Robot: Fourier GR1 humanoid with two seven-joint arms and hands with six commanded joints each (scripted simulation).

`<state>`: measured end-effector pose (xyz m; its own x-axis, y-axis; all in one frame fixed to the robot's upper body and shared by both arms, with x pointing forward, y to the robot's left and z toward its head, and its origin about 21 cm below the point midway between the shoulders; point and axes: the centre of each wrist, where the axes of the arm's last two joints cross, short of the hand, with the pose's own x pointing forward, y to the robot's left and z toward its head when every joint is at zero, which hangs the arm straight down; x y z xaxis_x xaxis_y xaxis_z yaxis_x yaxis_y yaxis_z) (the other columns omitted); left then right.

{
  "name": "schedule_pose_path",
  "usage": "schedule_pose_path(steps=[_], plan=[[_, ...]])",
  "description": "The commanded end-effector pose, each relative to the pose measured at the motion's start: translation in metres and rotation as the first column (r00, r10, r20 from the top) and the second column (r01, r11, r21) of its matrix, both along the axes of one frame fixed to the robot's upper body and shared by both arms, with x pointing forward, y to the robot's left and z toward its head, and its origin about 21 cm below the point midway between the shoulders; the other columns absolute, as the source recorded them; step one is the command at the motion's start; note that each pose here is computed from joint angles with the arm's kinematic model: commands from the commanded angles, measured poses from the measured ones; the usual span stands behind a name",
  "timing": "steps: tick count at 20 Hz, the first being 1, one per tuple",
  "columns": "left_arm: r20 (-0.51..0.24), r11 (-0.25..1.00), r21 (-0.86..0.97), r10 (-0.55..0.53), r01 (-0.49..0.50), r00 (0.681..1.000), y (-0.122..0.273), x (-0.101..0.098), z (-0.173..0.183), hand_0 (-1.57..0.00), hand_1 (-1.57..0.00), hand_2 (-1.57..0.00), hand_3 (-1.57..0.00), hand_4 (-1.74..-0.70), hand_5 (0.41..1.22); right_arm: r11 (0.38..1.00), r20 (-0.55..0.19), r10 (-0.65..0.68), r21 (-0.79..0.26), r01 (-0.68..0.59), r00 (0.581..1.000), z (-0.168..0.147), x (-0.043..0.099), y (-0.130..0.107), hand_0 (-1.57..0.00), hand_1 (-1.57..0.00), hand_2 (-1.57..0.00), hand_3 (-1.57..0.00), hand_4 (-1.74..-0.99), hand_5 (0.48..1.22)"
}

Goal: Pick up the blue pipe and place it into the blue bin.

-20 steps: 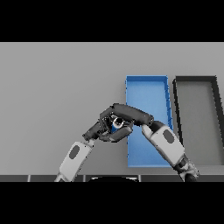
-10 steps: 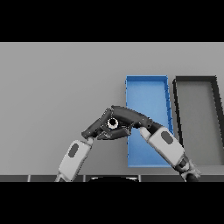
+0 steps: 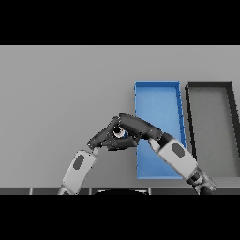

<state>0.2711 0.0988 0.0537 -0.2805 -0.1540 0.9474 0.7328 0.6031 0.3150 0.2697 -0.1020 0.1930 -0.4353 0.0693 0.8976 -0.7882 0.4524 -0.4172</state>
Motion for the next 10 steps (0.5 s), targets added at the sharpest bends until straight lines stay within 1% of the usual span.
schedule_pose_path(steps=[1, 3, 5, 6, 7, 8, 10], plan=[[-0.004, 1.000, 0.002, 0.005, -0.005, 1.000, 0.0023, 0.0000, -0.0031, -0.38, -0.35, -0.34, -0.30, -1.08, 1.029, 1.000, -0.006, -0.010, -0.010, 0.010, 1.000, -0.0015, 0.0005, 0.0006, -1.57, -1.57, -1.57, -1.56, -1.739, 1.214], [-0.018, 1.000, -0.015, 0.016, -0.016, 1.000, 0.0036, -0.0008, -0.0026, -0.24, -0.22, -0.22, -0.19, -1.02, 0.848, 1.000, 0.004, -0.012, -0.025, 0.012, 1.000, -0.0013, -0.0011, 0.0000, -1.57, -1.57, -1.57, -1.57, -1.740, 1.217], [-0.035, 0.999, -0.026, 0.026, -0.027, 0.999, 0.0050, -0.0001, 0.0010, -0.16, -0.14, -0.14, -0.12, -0.98, 0.704, 0.999, 0.000, -0.018, -0.032, 0.018, 1.000, -0.0017, 0.0013, 0.0019, -1.57, -1.57, -1.57, -1.57, -1.740, 1.218], [-0.058, 0.999, -0.011, 0.033, -0.033, 0.998, 0.0043, 0.0018, 0.0010, -0.12, -0.11, -0.11, -0.10, -0.97, 0.647, 0.999, -0.004, -0.018, -0.038, 0.018, 1.000, -0.0034, 0.0013, 0.0030, -1.57, -1.57, -1.57, -1.57, -1.740, 1.219], [-0.073, 0.999, -0.022, 0.035, -0.037, 0.997, 0.0016, -0.0018, -0.0007, -0.10, -0.09, -0.09, -0.08, -0.97, 0.603, 0.999, -0.013, -0.014, -0.036, 0.014, 1.000, -0.0018, 0.0017, 0.0039, -1.57, -1.57, -1.57, -1.57, -1.740, 1.219], [-0.065, 0.999, -0.028, 0.044, -0.046, 0.997, 0.0033, -0.0030, -0.0043, -0.08, -0.07, -0.07, -0.06, -0.97, 0.567, 0.999, -0.030, -0.013, -0.034, 0.012, 0.999, -0.0019, 0.0025, 0.0036, -1.57, -1.57, -1.57, -1.57, -1.741, 1.220], [-0.062, 0.998, -0.002, 0.059, -0.059, 0.996, 0.0067, -0.0002, -0.0057, -0.05, -0.05, -0.04, -0.04, -0.95, 0.513, 1.000, -0.032, -0.003, 0.016, 0.004, 0.999, 0.0013, 0.0014, 0.0025, -1.57, -1.57, -1.57, -1.57, -1.741, 1.220]])
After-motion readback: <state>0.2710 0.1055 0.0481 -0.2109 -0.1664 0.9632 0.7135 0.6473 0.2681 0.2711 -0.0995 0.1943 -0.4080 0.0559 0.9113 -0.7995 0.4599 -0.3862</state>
